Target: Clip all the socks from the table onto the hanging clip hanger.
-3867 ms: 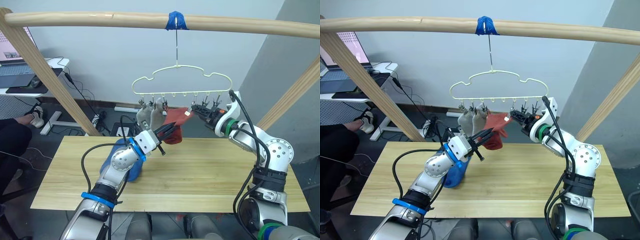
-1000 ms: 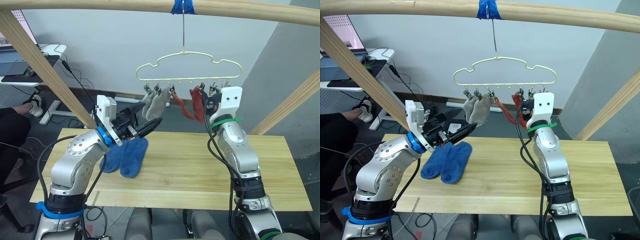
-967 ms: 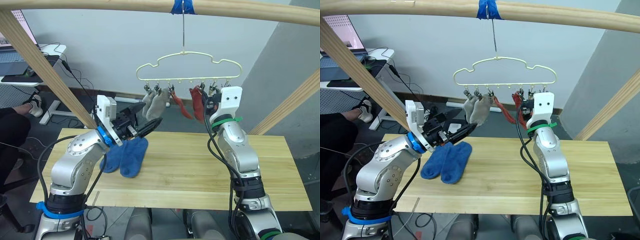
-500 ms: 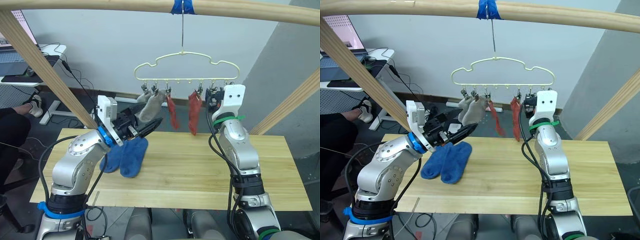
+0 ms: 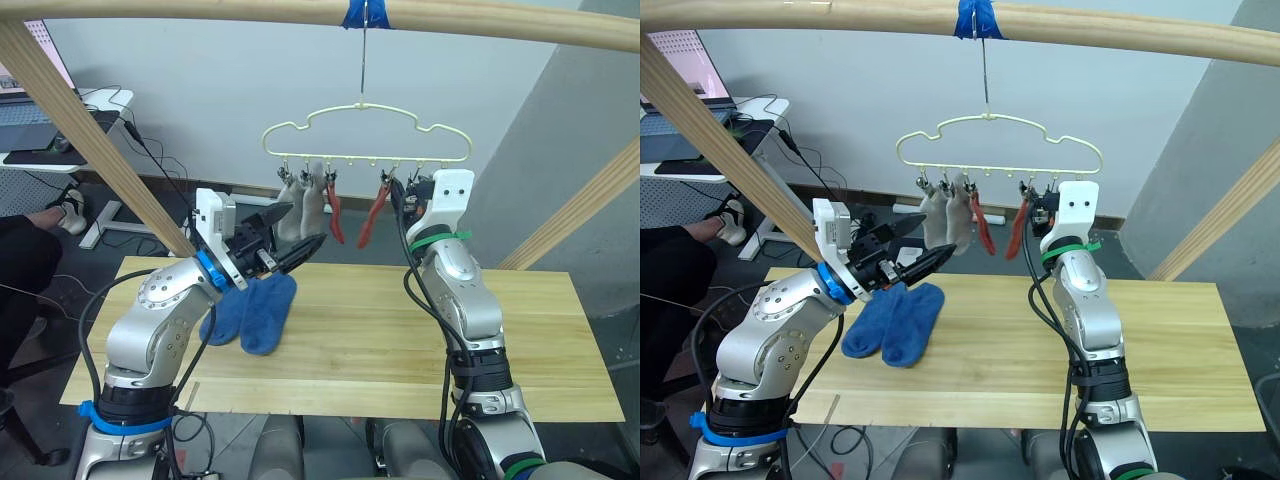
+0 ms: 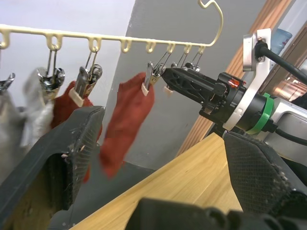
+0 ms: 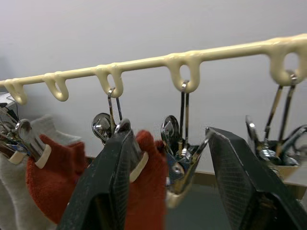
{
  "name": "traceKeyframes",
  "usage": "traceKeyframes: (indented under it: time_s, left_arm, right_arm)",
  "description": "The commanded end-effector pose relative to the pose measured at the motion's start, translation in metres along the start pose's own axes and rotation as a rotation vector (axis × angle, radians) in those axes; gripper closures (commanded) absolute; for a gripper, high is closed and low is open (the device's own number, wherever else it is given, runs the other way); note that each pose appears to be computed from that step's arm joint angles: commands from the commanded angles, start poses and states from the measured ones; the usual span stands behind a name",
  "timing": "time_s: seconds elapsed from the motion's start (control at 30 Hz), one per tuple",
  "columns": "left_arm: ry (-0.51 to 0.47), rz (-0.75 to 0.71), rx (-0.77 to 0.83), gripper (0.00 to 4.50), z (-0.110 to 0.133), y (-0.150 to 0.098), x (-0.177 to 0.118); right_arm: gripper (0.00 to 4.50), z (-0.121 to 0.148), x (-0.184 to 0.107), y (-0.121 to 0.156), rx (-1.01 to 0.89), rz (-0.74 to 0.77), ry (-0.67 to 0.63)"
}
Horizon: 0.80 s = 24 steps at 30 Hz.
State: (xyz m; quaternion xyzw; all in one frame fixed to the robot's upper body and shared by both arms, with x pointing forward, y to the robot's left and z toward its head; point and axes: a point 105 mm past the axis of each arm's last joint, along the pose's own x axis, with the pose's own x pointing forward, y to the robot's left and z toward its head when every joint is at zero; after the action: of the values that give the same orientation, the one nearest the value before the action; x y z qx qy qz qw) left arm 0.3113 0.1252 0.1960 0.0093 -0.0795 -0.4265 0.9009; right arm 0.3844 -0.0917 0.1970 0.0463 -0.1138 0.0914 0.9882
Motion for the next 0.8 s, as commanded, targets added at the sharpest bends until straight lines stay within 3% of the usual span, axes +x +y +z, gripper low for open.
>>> traceKeyframes:
  time_s: [0.03, 0.8]
  left_arm:
    - [-0.030, 0.002, 0.033, 0.00, 0.008, -0.001, -0.001]
    - [-0.018, 0.022, 0.058, 0.00, 0.005, 0.000, -0.003]
  right_arm:
    - [1.99, 0.018, 0.003, 0.007, 0.023, 0.027, -0.062]
    - [1.99, 0.015, 0.009, 0.024, 0.136, 0.100, -0.037]
